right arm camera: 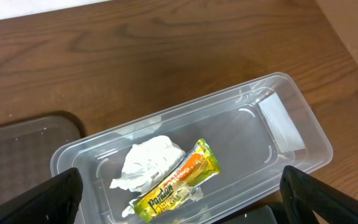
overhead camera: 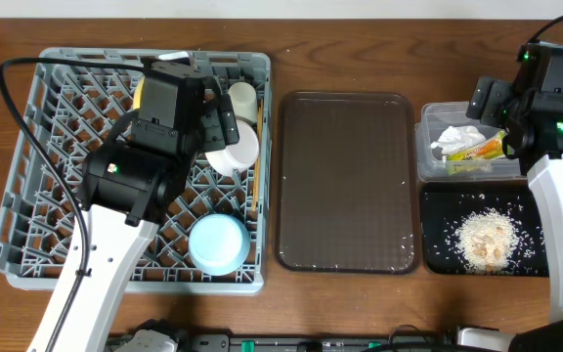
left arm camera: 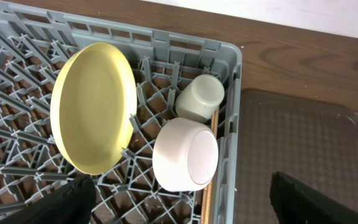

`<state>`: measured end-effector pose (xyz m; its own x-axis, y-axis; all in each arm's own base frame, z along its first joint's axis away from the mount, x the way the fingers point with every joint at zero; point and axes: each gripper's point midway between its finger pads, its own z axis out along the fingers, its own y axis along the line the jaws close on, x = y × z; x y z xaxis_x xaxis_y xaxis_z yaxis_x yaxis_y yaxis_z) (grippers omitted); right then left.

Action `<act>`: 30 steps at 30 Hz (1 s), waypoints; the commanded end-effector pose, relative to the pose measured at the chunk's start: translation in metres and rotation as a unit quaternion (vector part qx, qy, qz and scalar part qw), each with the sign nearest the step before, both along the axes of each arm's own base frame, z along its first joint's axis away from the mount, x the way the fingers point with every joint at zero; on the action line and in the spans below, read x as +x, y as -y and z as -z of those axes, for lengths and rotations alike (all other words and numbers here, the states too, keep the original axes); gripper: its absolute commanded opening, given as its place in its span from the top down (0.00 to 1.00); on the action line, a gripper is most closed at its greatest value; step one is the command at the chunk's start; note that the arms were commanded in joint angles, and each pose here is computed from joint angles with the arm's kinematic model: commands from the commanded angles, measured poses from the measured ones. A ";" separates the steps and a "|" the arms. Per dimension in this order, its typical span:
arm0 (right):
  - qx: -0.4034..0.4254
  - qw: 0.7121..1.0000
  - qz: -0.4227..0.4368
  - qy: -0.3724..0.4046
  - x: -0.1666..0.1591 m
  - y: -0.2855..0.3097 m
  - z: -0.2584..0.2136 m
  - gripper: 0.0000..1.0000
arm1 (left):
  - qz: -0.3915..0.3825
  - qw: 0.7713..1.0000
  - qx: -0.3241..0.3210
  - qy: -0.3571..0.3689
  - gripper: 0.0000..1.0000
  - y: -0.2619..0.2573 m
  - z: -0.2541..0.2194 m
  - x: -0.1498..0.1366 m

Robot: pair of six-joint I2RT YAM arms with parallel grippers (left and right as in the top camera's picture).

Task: Sort waste into correct bins and load items into the dishwasher rack

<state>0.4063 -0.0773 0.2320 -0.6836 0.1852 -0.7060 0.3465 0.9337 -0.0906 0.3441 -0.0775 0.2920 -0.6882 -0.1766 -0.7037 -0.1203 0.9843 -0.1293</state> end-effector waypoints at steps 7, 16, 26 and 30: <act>0.001 1.000 0.006 0.012 -0.001 0.002 -0.009 0.01 | -0.003 1.000 -0.007 -0.003 0.09 0.000 0.001 0.000; 0.001 1.000 0.006 0.012 -0.001 0.002 -0.009 0.01 | -0.003 1.000 -0.007 -0.003 0.09 0.000 0.001 0.000; 0.000 0.999 -0.004 0.049 -0.029 -0.008 -0.047 0.01 | -0.003 1.000 -0.007 -0.003 0.09 0.000 0.001 0.000; -0.010 0.993 -0.028 0.113 -0.063 -0.026 -0.098 0.01 | -0.003 1.000 -0.007 -0.003 0.09 0.000 0.001 0.000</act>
<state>0.3671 -0.0646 0.2839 -0.6163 0.1635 -0.7703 0.3303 0.9417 -0.0644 0.3441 -0.0775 0.2920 -0.6883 -0.1766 -0.7036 -0.1201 0.9843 -0.1295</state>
